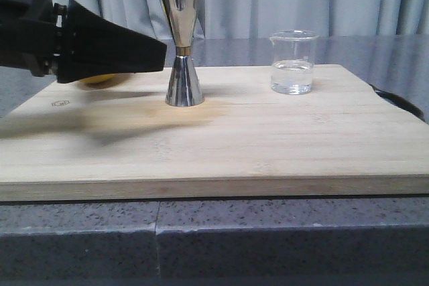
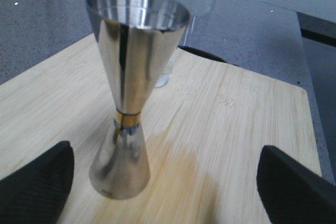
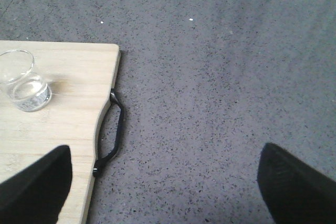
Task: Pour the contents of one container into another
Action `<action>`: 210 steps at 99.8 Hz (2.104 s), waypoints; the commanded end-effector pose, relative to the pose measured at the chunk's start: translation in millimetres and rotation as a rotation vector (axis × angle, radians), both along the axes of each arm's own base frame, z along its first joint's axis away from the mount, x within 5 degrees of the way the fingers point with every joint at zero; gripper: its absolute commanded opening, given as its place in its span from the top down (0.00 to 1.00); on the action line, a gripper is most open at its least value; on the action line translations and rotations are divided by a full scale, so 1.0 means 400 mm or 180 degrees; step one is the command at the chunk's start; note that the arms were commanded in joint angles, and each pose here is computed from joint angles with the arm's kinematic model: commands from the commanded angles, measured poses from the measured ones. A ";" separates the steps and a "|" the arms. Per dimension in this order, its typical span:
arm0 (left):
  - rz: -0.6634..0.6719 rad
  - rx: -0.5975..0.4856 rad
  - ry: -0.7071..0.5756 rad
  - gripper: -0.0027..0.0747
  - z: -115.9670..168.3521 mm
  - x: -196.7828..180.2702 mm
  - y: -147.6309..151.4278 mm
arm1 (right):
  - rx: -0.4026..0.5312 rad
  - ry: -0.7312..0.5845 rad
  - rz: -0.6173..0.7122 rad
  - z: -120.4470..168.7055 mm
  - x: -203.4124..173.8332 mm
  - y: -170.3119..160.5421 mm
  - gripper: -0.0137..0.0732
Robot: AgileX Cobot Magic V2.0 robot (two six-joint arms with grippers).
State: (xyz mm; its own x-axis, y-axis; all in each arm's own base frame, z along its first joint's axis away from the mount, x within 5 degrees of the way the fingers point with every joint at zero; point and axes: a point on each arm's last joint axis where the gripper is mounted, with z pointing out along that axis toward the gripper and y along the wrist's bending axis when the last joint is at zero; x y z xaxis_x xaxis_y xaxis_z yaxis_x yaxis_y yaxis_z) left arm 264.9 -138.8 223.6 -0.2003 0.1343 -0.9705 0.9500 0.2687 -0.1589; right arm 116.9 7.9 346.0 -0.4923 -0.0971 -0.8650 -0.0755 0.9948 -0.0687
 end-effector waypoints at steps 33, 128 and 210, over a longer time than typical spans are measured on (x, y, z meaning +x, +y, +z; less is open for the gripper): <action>-0.0506 -0.0555 -0.0251 0.14 0.065 0.054 -0.114 | -0.0030 -0.0331 0.0054 0.042 0.009 0.003 0.12; -0.0590 -0.0618 -0.0261 0.72 0.078 0.079 -0.141 | -0.0030 -0.0331 0.0054 0.042 0.009 0.003 0.12; -0.0634 -0.0761 -0.0817 0.72 0.227 0.010 -0.116 | -0.0089 -0.0281 0.0592 0.051 0.084 0.050 0.12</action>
State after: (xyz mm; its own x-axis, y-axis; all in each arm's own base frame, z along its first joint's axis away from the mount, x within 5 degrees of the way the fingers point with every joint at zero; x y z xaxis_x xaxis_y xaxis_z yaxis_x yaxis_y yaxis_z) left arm 279.5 -185.0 281.1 0.0176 0.0649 -0.9977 0.9936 0.1098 0.0246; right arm 138.6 22.2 347.9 -0.4837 -0.1764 -0.8573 -0.2147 0.9735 -0.0792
